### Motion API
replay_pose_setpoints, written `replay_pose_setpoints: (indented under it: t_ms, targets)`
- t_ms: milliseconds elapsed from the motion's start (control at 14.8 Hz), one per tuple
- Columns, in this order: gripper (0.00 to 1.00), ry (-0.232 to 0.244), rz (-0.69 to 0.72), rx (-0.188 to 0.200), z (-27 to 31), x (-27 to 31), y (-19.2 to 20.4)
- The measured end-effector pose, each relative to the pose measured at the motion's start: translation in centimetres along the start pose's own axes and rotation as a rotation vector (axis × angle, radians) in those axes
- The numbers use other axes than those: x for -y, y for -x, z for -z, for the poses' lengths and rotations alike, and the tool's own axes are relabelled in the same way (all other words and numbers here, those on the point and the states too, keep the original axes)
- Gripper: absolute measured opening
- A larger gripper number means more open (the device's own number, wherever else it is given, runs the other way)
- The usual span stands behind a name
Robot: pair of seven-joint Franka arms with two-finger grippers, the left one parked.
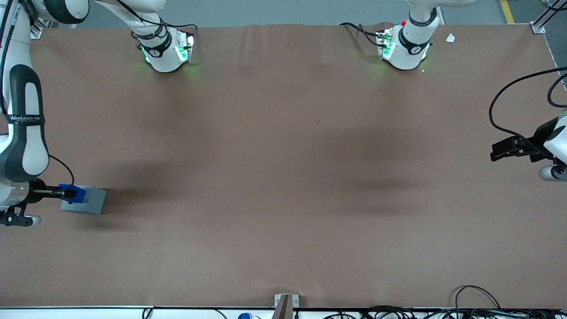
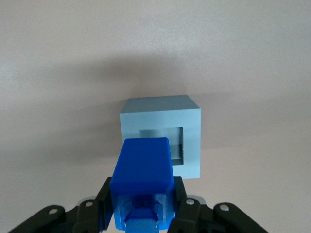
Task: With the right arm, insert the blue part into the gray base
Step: 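Carry the blue block over the gray base's opening, then lower the blue block into the gray base's square opening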
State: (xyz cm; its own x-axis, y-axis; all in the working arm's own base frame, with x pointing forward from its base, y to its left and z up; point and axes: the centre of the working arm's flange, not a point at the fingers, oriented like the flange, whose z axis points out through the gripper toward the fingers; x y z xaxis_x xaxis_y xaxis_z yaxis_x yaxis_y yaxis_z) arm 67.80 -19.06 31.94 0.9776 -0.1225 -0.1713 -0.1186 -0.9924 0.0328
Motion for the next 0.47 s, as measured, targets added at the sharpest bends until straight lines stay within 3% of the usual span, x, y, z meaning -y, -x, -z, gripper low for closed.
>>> replay_pose_setpoints:
  t_ms: [473]
  targets:
    - [0.51, 0.002, 0.001, -0.002, -0.3, -0.12, -0.43]
